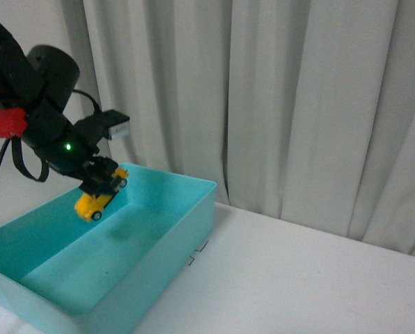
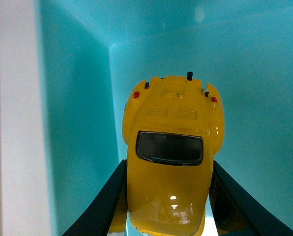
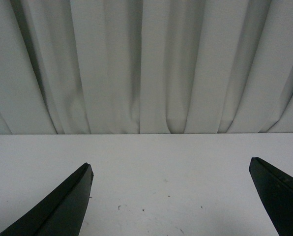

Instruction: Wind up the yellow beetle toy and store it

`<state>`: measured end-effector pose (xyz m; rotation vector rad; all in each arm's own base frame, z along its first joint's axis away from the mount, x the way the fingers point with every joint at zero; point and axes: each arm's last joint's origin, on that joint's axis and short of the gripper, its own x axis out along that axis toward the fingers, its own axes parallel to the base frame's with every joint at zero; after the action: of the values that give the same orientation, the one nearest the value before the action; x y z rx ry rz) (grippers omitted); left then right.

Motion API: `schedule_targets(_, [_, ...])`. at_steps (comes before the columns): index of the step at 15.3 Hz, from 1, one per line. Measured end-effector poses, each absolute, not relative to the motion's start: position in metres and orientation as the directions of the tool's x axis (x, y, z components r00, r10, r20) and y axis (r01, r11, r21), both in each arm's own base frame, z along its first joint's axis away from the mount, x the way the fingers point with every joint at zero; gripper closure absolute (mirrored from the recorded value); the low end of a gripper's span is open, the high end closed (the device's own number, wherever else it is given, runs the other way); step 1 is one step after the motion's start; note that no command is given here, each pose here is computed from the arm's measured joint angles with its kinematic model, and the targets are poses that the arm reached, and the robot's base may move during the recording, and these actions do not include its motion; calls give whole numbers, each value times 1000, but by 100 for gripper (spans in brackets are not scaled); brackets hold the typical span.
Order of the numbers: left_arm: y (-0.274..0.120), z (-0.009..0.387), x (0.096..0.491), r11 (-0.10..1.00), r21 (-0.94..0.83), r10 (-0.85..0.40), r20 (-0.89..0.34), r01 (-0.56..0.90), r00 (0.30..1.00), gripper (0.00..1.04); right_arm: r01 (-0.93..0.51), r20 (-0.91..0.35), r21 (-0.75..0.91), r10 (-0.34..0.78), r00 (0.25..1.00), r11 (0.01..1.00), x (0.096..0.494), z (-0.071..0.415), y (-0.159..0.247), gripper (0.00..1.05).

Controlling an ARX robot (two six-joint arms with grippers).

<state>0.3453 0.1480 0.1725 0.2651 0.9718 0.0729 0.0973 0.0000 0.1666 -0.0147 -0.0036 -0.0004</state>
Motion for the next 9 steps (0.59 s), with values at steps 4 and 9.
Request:
schedule_targets(4, [136, 137, 359, 973, 219, 158, -856, 70, 492, 64, 0, 3, -15, 0, 1000, 1000, 97, 167, 0, 7])
schedule_targets(9, [122, 95, 369, 974, 216, 173, -899, 63, 402, 64, 0, 4, -14, 0, 1000, 1000, 97, 167, 0, 7])
